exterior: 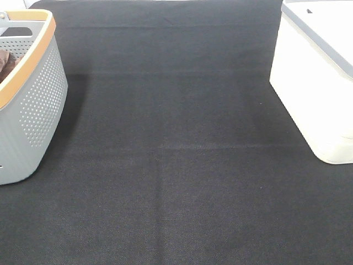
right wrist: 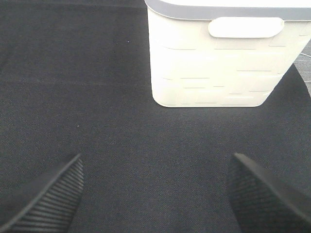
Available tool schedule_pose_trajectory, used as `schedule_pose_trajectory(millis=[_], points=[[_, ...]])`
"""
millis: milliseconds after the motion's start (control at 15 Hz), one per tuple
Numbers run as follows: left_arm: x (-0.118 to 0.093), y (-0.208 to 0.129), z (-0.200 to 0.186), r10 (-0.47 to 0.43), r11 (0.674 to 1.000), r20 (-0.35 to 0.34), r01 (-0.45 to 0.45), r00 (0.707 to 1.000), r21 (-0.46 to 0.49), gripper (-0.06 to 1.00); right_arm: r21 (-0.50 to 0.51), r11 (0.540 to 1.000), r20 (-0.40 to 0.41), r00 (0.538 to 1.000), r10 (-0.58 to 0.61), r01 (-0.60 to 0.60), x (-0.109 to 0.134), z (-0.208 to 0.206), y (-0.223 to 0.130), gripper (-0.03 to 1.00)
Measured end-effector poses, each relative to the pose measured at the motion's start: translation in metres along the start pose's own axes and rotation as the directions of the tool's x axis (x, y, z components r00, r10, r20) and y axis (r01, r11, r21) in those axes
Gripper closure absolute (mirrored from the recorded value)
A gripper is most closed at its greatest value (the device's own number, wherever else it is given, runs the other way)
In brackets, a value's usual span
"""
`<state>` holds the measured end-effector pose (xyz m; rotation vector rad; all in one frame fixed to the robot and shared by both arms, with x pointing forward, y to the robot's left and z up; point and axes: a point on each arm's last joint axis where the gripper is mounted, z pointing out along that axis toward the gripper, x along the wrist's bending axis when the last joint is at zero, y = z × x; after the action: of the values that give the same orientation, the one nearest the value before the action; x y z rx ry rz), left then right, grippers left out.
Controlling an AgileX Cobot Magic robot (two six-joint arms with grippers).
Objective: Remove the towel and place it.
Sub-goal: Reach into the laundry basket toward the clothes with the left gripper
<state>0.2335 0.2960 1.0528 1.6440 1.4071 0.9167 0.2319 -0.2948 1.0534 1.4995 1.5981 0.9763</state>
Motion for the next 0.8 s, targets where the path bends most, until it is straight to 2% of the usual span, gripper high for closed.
schedule_pose_trajectory(millis=[400,600,800], points=[[0.002,0.004,0.002,0.004,1.0,-0.016,-0.003,1.0,0.015,0.34,0.0,1.0,0.0,1.0,0.0,0.0,0.0,0.0,0.0,0.2],[0.012,0.049,0.029,0.006,0.991,-0.085,-0.017,0.996,-0.13,0.34,0.0,1.0,0.0,1.0,0.0,0.0,0.0,0.0,0.0,0.2],[0.021,0.099,0.072,-0.017,0.98,-0.114,-0.006,0.993,-0.199,0.34,0.0,1.0,0.0,1.0,0.0,0.0,0.0,0.0,0.0,0.2]])
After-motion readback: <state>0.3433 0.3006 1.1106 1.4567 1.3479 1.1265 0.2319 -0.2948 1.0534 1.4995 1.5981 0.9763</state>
